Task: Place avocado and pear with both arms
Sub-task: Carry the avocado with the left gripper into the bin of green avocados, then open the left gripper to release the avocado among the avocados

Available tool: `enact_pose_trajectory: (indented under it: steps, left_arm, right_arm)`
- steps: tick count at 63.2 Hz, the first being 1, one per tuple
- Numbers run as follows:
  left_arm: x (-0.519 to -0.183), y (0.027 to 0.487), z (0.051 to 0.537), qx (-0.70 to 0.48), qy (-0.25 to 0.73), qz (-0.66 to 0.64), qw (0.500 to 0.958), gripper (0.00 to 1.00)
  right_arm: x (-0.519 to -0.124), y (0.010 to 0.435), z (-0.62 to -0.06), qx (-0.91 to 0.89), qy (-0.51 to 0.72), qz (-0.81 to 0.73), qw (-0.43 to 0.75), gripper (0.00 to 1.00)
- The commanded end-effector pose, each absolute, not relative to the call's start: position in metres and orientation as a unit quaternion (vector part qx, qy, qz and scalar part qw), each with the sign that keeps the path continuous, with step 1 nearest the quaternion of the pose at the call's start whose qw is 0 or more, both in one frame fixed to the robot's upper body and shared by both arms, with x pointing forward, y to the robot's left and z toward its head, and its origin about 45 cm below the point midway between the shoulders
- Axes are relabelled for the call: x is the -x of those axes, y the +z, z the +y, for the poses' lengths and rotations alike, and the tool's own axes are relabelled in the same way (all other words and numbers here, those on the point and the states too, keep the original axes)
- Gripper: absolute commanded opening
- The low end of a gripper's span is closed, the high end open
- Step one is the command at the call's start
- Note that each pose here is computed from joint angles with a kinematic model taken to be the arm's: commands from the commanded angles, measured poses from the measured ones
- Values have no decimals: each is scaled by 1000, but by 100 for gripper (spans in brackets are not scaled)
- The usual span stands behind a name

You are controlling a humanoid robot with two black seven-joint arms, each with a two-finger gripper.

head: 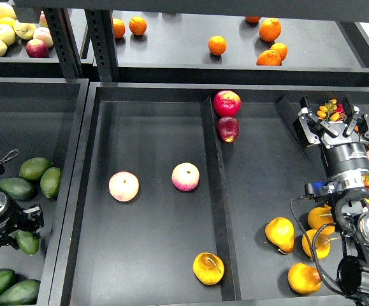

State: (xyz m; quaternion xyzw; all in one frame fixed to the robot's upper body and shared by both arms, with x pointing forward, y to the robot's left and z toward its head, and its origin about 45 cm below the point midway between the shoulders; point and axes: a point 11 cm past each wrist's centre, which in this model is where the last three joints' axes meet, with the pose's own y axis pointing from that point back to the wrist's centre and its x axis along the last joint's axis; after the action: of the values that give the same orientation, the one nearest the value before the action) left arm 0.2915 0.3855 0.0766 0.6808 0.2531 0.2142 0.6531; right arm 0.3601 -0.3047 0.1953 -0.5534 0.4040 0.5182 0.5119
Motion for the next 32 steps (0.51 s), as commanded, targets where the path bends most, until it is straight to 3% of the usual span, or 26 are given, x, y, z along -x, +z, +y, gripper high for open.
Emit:
enact_pose_trajectory:
  steps: [1,14,32]
  left_arm:
    - [-293,76,387,-682,217,252,651,35]
    - [-292,74,390,-695,210,239,645,51]
    - [-292,74,391,-697,209,238,644,59]
  right_arm:
    - [-360,196,-304,554,518,403,512,100]
    - [-360,195,-304,553,519,403,512,100]
    - [-360,195,-304,553,519,403,511,100]
